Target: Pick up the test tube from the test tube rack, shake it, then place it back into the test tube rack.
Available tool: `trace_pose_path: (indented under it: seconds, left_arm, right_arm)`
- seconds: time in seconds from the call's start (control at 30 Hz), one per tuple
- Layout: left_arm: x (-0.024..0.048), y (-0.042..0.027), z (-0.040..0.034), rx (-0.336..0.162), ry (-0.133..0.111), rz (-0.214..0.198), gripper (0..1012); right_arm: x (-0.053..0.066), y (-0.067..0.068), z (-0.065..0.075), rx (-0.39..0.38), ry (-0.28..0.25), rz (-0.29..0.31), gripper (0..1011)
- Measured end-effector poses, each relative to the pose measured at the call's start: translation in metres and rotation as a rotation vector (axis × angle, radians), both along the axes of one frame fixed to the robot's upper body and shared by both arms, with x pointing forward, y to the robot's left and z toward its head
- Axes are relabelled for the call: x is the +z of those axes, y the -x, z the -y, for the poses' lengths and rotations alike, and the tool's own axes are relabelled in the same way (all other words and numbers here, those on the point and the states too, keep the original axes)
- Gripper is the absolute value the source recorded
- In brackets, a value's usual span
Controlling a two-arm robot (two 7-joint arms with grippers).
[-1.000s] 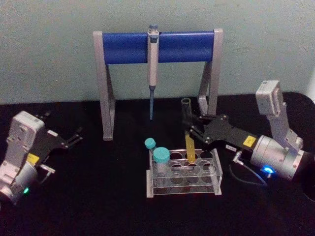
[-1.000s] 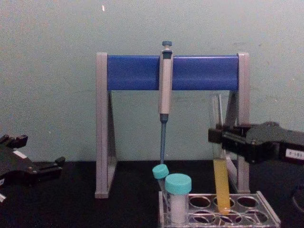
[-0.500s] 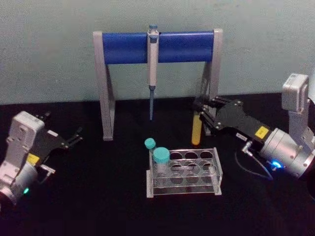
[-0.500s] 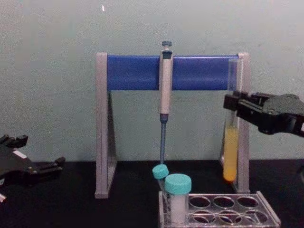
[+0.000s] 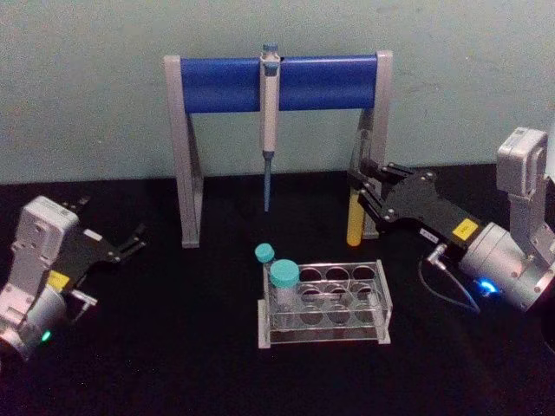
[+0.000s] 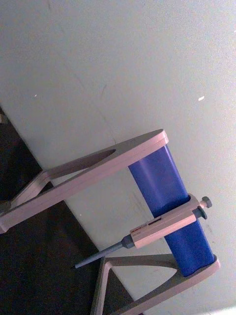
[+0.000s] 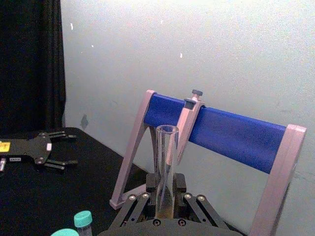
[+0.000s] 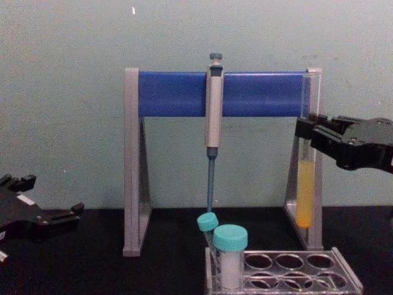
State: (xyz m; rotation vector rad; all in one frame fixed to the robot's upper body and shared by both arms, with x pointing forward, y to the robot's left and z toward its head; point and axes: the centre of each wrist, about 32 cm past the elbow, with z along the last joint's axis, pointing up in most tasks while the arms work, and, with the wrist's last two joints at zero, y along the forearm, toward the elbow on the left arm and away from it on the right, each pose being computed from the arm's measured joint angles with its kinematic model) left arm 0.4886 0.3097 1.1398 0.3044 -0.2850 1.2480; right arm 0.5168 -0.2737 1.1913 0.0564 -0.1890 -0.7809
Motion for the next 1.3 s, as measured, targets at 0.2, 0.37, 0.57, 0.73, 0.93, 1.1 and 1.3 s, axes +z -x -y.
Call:
trace_pose_path:
  seconds: [0.2,0.37,0.57,0.73,0.93,1.1,1.3]
  left_arm:
    - [0.0,0.0,0.0,0.0,0.0,0.0,1001]
    - [0.0,0.0,0.0,0.0,0.0,0.0,1001]
    - [0.0,0.0,0.0,0.0,0.0,0.0,1001]
    - [0.0,0.0,0.0,0.0,0.0,0.0,1001]
    - [0.0,0.0,0.0,0.0,0.0,0.0,1001]
    - [0.0,0.0,0.0,0.0,0.0,0.0,1001]
    - [0.0,0.0,0.0,0.0,0.0,0.0,1001]
  right_arm:
    - [0.0,-0.003,-0.002,0.022,-0.001,0.0,228]
    - [0.0,-0.005,-0.003,0.06,-0.006,0.003,228]
    - [0.0,-0.008,-0.002,0.154,-0.007,0.005,228]
    - [-0.001,-0.006,0.004,0.223,-0.023,-0.007,228]
    - [-0.003,0.006,0.015,0.267,-0.051,-0.046,228]
    - [-0.002,0.017,0.024,0.256,-0.038,-0.074,228]
    - [0.004,0.031,0.036,0.162,0.017,-0.093,228]
